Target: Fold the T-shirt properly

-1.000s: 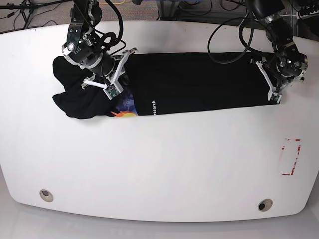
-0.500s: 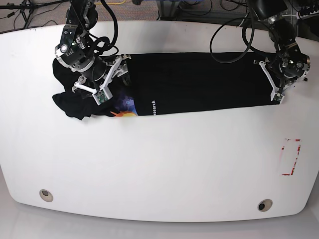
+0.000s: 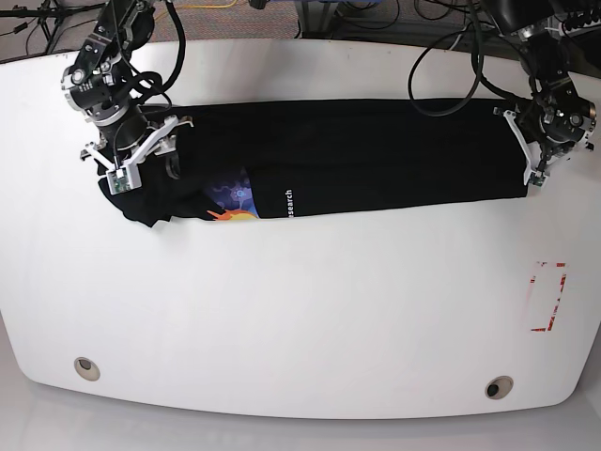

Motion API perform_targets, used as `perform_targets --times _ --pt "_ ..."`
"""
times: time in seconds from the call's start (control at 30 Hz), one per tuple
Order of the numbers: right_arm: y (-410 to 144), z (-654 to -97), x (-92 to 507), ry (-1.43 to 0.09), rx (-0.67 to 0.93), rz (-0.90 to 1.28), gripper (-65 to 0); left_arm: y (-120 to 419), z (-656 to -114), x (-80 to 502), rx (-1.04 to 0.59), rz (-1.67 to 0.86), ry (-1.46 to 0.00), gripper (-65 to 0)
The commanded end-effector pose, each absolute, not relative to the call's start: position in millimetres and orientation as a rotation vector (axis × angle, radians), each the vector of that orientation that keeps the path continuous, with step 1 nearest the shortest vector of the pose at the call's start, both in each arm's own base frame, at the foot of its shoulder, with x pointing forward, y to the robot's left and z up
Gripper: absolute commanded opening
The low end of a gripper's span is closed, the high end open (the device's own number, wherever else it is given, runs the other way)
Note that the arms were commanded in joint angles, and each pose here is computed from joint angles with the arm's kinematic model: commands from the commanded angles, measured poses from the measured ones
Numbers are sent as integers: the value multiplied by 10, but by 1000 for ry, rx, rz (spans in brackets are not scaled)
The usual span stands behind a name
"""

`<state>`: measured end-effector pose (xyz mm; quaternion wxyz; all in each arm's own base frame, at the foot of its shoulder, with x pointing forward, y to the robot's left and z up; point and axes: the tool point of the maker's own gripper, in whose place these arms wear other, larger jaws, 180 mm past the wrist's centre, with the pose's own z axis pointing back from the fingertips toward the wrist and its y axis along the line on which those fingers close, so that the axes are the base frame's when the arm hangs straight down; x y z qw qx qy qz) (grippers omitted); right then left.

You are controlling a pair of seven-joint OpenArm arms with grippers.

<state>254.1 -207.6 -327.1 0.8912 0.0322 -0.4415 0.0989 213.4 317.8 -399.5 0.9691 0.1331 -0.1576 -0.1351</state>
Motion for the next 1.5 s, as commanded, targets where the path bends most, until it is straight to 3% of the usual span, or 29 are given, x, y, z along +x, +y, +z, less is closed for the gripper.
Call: perform_targets --times 0.0,0.3,0.57,0.83,1.27,1.47 --pt "-2245 -3069 2654 -983 12 212 -300 3216 -3952 2132 284 -279 -326 -397" --pt "-2336 -3142 2509 -944 -6 204 -300 3201 -3985 2080 280 -289 -332 -397" --pt "-1985 -3064 2554 -1019 183 177 -300 3178 -4011 2057 272 -289 -328 -397" --pt "-1341 -3244 2525 -960 344 233 -300 3183 -3991 2067 277 -291 -332 -397" --pt "-919 -3791 2871 -927 427 221 -300 3189 -3988 2068 278 -292 -332 -397" --pt "-972 -3758 3096 -956 378 249 -300 3189 -3988 2068 278 -292 -332 -397"
